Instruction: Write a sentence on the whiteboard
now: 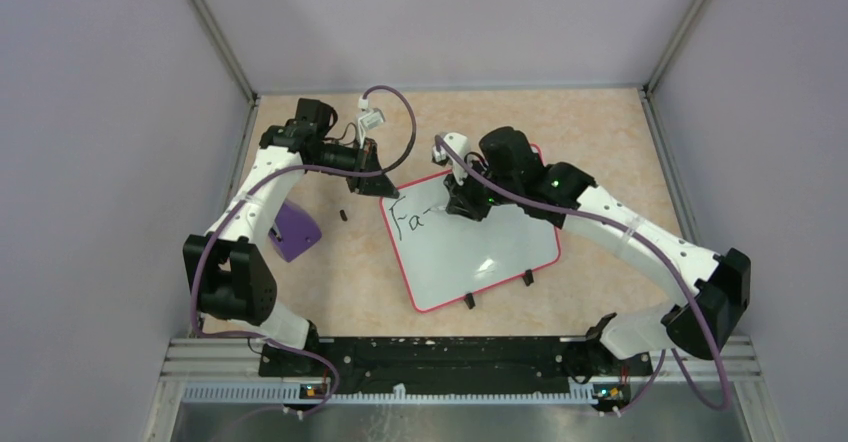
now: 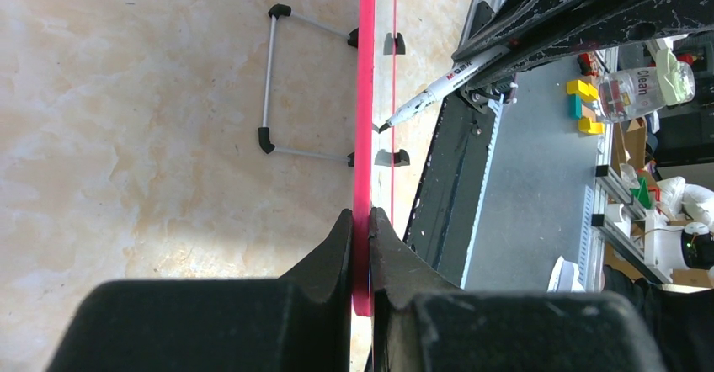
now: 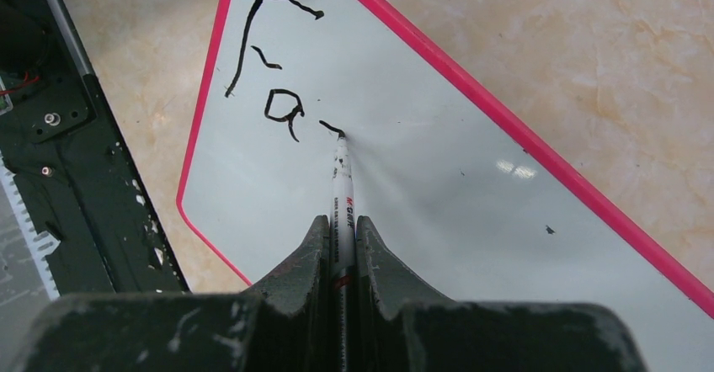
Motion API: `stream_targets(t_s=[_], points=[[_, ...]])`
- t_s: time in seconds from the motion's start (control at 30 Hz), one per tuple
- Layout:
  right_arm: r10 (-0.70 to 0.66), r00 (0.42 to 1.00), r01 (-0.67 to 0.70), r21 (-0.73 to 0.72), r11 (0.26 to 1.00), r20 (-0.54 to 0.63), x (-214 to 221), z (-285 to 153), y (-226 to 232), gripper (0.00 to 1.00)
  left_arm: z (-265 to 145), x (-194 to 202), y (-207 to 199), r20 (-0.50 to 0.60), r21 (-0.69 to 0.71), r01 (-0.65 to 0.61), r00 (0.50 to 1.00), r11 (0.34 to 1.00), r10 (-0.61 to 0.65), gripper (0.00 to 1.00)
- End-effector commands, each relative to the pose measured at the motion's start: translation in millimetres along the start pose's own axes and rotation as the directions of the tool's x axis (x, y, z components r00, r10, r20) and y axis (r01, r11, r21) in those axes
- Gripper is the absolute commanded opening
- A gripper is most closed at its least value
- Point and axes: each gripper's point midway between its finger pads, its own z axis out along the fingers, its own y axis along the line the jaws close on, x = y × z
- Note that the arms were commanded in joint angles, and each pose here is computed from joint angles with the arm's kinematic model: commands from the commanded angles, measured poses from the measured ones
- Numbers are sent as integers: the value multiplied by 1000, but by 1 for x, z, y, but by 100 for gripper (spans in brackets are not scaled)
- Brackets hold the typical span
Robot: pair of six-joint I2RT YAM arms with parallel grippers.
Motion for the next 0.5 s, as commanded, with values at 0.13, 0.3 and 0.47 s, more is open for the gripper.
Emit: stream_targets(t_s=[0.13,0.3,0.47], points=[[-10,999,10,2,1000,30,-10,-2,-2,0,-1,-2,-5,12,18,-23,1000,1000,23,0],[-16,1000,16,-29,999,4,0,4,8,0,-1,-1,-5,11,16,-26,1000,1000,26,0],[-22,1000,21,-51,998,-19,10,4,15,0,-1,-1,-5,11,18,-25,1000,1000,24,0]])
